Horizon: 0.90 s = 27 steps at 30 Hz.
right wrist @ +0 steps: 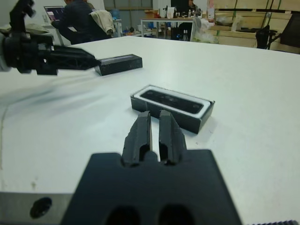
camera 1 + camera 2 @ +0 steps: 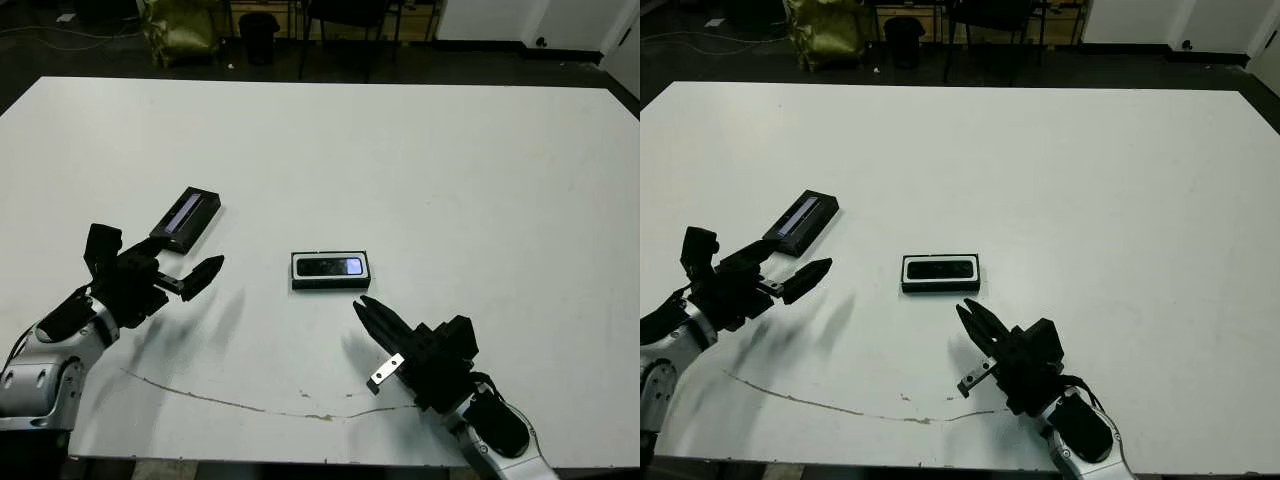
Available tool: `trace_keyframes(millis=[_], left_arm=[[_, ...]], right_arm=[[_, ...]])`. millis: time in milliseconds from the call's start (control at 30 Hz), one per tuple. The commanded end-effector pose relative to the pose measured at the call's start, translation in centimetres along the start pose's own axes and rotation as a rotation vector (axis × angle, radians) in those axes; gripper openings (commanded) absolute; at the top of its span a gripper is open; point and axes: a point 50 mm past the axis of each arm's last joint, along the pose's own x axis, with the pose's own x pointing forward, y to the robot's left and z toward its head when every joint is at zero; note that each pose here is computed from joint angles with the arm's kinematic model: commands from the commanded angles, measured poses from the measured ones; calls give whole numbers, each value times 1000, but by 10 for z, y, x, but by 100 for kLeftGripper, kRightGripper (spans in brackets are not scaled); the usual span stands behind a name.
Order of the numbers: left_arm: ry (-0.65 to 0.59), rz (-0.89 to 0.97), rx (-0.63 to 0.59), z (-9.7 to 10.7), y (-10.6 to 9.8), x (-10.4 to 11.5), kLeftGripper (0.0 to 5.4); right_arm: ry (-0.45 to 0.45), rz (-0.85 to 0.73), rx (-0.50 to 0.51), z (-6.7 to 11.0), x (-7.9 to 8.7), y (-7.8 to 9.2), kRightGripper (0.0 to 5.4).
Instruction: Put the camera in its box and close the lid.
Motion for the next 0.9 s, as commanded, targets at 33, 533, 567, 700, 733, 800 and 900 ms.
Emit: trace_keyframes(millis=[33, 533, 567, 700, 733, 800, 900], left_arm=[[5, 76, 89, -6, 0, -2, 538], [-115, 24, 95, 10, -13, -17, 538], [-117, 31, 110, 11, -11, -17, 538], [-104, 49, 118, 9, -3, -14, 538], [-92, 51, 109, 7, -1, -14, 538], [-69, 56, 103, 4, 4, -12, 538], [-51, 64, 97, 0, 9, -9, 538]], right_arm=[[32, -7, -6, -2, -4, -1, 0], [26, -1, -21, -7, -3, -2, 0], [17, 4, -11, -7, -3, -2, 0], [-2, 9, -1, -6, -2, -2, 0], [1, 6, -5, -6, -2, -3, 0], [12, 0, -12, -7, -3, -3, 0], [19, -3, -7, -7, -3, -3, 0]])
